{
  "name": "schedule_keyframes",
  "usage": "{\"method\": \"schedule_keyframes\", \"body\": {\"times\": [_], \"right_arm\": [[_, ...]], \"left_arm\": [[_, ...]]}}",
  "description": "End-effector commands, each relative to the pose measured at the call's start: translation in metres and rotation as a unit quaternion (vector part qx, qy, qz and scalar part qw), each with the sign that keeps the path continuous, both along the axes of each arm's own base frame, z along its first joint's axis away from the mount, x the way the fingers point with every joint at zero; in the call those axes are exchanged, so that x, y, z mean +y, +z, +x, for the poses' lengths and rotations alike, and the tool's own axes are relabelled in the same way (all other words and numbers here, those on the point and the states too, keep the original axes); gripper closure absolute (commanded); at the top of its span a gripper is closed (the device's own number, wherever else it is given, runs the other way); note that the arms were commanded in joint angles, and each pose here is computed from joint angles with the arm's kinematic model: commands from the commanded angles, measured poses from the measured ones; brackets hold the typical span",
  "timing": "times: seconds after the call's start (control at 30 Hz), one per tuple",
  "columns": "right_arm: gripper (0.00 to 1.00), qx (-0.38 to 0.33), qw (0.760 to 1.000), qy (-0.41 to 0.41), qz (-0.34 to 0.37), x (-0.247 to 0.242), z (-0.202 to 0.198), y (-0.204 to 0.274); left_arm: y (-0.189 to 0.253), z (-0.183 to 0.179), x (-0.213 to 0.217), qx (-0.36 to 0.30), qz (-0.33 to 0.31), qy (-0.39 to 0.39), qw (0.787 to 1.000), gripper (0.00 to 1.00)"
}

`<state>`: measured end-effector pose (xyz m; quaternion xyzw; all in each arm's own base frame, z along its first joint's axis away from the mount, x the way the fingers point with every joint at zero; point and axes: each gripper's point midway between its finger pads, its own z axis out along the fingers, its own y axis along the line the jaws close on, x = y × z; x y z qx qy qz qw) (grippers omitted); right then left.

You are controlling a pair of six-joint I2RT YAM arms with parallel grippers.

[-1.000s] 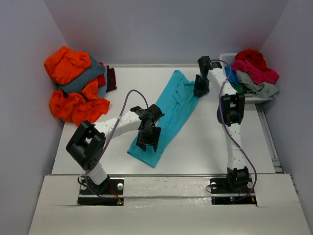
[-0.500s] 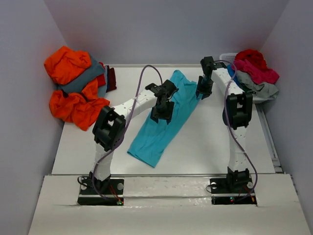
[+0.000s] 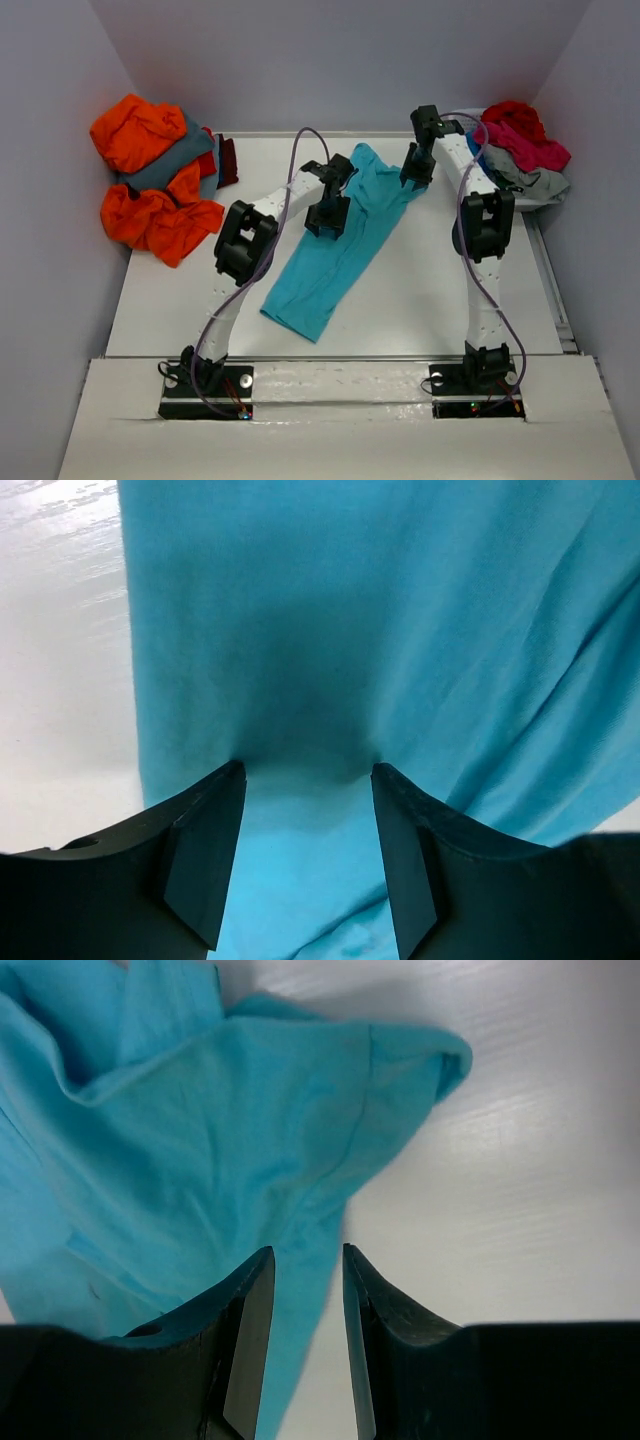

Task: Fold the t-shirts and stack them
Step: Rotate the rectangle-folded T-shirt at the center of the board.

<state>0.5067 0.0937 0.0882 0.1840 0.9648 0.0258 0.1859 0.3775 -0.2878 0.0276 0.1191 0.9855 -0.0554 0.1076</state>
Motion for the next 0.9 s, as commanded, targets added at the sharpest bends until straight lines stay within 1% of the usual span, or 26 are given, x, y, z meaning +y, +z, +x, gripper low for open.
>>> {"method": "schedule_keyframes", "body": {"times": [0.0,0.07,0.13,0.27,0.43,0.53,0.6,0.63,0.77,0.87], "right_arm": [[0.61,-0.029,0.999,-0.032,-0.002,-0.006,0.028,-0.004],[0.61,-0.029,0.999,-0.035,-0.001,-0.006,0.032,-0.012],[0.61,-0.031,0.999,-0.04,0.008,-0.008,0.037,-0.016],[0.6,-0.006,0.999,-0.045,0.012,-0.015,0.041,-0.045],[0.6,0.004,0.999,-0.049,0.018,-0.022,0.043,-0.06],[0.6,0.008,0.999,-0.038,0.025,-0.019,0.044,-0.063],[0.6,-0.001,0.999,-0.036,0.027,-0.023,0.05,-0.06],[0.6,0.002,0.999,-0.028,0.029,-0.021,0.05,-0.063],[0.58,0.003,0.999,-0.007,0.039,-0.016,0.052,-0.067],[0.58,0.008,0.998,0.017,0.057,-0.008,0.05,-0.072]], "left_arm": [[0.009,0.01,0.009,-0.016,0.012,-0.013,1.0,0.35],[0.008,0.01,0.016,-0.013,0.015,-0.008,1.0,0.35],[0.007,0.01,0.023,-0.018,0.031,-0.004,0.999,0.35],[0.003,0.003,0.031,-0.01,0.045,-0.004,0.999,0.35],[0.0,-0.006,0.044,-0.002,0.072,0.0,0.997,0.35],[-0.01,-0.021,0.063,0.018,0.107,0.0,0.994,0.35],[-0.01,-0.03,0.072,0.023,0.12,0.001,0.992,0.35],[-0.017,-0.043,0.077,0.038,0.132,-0.005,0.991,0.35],[-0.02,-0.068,0.08,0.05,0.139,-0.02,0.989,0.35],[-0.026,-0.102,0.082,0.071,0.148,-0.044,0.985,0.35]]}}
